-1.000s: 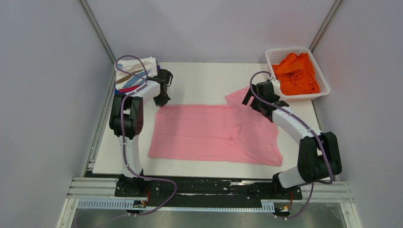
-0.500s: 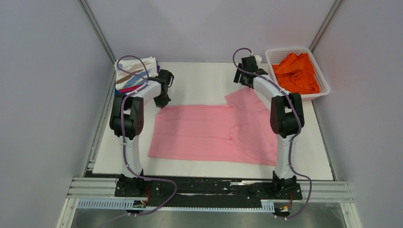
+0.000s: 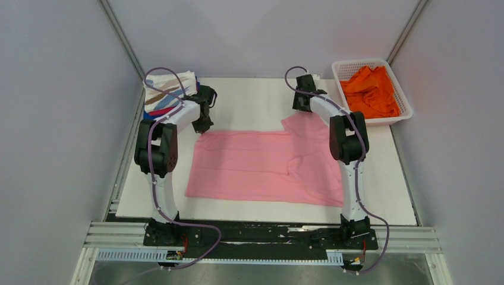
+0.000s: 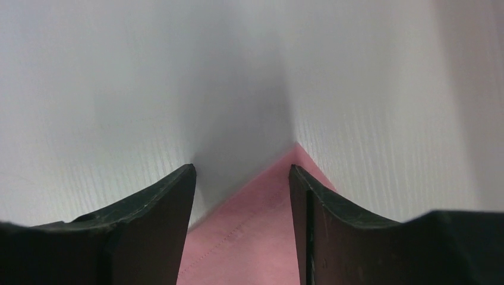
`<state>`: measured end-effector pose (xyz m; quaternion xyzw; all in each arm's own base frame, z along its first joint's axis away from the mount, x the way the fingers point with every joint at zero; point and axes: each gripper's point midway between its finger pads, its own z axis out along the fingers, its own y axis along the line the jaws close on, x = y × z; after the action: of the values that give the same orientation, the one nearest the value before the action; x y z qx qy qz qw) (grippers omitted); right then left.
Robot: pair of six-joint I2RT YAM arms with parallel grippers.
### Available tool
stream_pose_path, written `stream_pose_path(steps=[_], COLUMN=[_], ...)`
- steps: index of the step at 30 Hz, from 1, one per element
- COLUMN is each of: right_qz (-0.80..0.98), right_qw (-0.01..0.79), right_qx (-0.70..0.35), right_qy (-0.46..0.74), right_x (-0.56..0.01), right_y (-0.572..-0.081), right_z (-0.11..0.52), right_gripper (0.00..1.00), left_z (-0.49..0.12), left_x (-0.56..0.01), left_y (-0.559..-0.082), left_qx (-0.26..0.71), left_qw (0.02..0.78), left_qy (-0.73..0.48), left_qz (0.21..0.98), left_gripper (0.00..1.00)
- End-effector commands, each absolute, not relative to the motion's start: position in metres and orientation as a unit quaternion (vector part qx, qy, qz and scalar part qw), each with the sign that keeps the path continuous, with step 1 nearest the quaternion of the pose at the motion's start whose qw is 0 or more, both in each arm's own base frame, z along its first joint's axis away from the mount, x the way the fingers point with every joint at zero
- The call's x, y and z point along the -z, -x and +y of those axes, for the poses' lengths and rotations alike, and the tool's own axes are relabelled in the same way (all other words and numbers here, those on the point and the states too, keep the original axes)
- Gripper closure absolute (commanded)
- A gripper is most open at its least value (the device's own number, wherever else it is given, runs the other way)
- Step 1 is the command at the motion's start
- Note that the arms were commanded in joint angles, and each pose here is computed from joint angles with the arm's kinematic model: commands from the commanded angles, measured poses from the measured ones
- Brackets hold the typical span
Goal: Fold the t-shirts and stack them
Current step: Grab the side of the flattened tshirt furthest away from the robot with both arms
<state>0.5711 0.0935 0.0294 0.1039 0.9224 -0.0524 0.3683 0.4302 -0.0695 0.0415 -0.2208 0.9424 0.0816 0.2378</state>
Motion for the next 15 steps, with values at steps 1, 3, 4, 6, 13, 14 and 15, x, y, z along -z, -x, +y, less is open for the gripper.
stream_pose_path(steps=[1,3,4,6,13,14,15], right_qz=[0.927,0.927,0.927,0.925,0.918,0.916,0.913], right_qw=[0.343,0.339,0.337,0.337,0.366,0.373,0.381], right_qx=[0.090,0.095,0.096,0.095,0.045,0.036,0.027], right_qy=[-0.118,-0.131,-0.136,-0.146,-0.148,-0.144,-0.140], right_x=[-0.020,-0.019,-0.019,-0.021,-0.045,-0.052,-0.060], right_y=[-0.548,-0.540,-0.537,-0.533,-0.544,-0.545,-0.545], right_z=[0.076,0.071,0.068,0.066,0.075,0.078,0.081], right_gripper=[0.45,0.50,0.52,0.60,1.00,1.00,1.00], left_z=[-0.071,-0.071,-0.071,-0.070,-0.068,-0.069,-0.069], left_x=[-0.063,-0.062,-0.063,-0.064,-0.068,-0.070,-0.070], left_y=[-0.433,-0.432,-0.432,-0.431,-0.428,-0.428,-0.427], left_qx=[-0.073,-0.074,-0.074,-0.075,-0.078,-0.075,-0.074], left_qw=[0.262,0.262,0.263,0.263,0.266,0.268,0.267], left_qy=[0.224,0.225,0.226,0.226,0.223,0.223,0.222], left_qz=[0.936,0.936,0.935,0.935,0.934,0.934,0.935], left_gripper=[1.00,1.00,1.00,1.00,1.00,1.00,1.00])
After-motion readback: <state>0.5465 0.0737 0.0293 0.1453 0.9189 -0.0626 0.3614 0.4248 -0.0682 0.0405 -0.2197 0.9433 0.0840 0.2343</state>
